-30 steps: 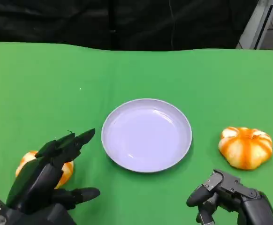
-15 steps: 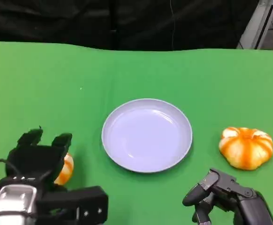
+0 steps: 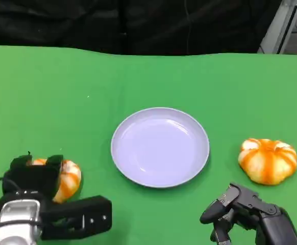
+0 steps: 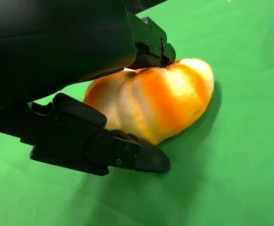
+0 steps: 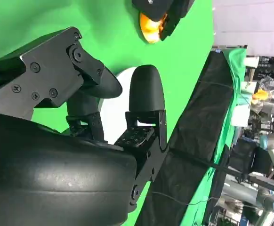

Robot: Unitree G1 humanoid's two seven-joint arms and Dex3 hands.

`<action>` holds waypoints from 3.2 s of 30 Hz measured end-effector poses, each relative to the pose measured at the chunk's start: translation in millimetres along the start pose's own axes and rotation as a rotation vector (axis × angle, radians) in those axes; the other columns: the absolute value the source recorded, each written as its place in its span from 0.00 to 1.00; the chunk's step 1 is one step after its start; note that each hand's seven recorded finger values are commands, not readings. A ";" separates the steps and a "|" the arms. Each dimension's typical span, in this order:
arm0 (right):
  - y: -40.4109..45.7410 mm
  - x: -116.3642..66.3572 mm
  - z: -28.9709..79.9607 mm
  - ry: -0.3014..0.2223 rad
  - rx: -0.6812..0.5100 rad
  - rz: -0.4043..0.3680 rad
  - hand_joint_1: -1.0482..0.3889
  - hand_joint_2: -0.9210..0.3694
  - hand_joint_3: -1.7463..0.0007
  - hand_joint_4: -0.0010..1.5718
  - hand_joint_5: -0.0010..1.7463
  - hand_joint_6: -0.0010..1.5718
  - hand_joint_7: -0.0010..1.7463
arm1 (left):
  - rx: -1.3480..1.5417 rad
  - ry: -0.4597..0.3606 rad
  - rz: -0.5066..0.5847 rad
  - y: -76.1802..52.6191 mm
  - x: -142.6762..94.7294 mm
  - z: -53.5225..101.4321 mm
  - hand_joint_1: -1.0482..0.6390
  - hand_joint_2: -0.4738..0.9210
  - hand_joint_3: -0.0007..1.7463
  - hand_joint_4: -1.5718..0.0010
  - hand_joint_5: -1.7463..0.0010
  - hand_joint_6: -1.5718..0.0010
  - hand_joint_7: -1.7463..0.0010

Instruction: Grasp the bread from the table and place it into the plate.

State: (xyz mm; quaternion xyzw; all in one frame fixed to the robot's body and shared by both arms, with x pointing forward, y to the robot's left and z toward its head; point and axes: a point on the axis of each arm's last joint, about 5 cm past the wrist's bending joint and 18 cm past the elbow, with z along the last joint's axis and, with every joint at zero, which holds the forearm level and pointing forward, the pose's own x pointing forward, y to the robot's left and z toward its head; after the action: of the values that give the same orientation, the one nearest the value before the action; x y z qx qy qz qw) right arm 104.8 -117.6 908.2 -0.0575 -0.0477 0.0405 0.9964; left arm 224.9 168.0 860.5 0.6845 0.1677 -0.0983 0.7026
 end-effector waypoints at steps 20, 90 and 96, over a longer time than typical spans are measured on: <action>-0.2 2.3 1.4 -0.006 -0.003 0.001 0.72 0.31 0.33 0.40 0.92 0.46 0.73 | -0.322 -0.283 0.337 -17.0 -4.7 -11.1 0.48 0.82 0.45 0.47 0.00 0.59 0.00; 3.6 0.1 3.2 0.000 -0.010 -0.002 0.71 0.32 0.33 0.41 0.91 0.46 0.73 | -0.245 -0.734 0.316 37.9 11.2 124.9 0.27 1.00 0.19 0.91 0.76 0.84 0.94; 4.3 -1.1 2.8 0.007 -0.018 -0.002 0.71 0.33 0.33 0.41 0.91 0.46 0.73 | -0.150 -0.685 0.149 40.0 10.7 129.4 0.19 1.00 0.22 1.00 0.86 0.92 1.00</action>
State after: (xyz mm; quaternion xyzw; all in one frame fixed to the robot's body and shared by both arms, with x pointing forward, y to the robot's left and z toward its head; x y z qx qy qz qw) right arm 103.1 -113.1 910.4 -0.0665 -0.0445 0.0386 0.9960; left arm 262.5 42.0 894.6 0.5687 -0.1212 -0.2579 0.7717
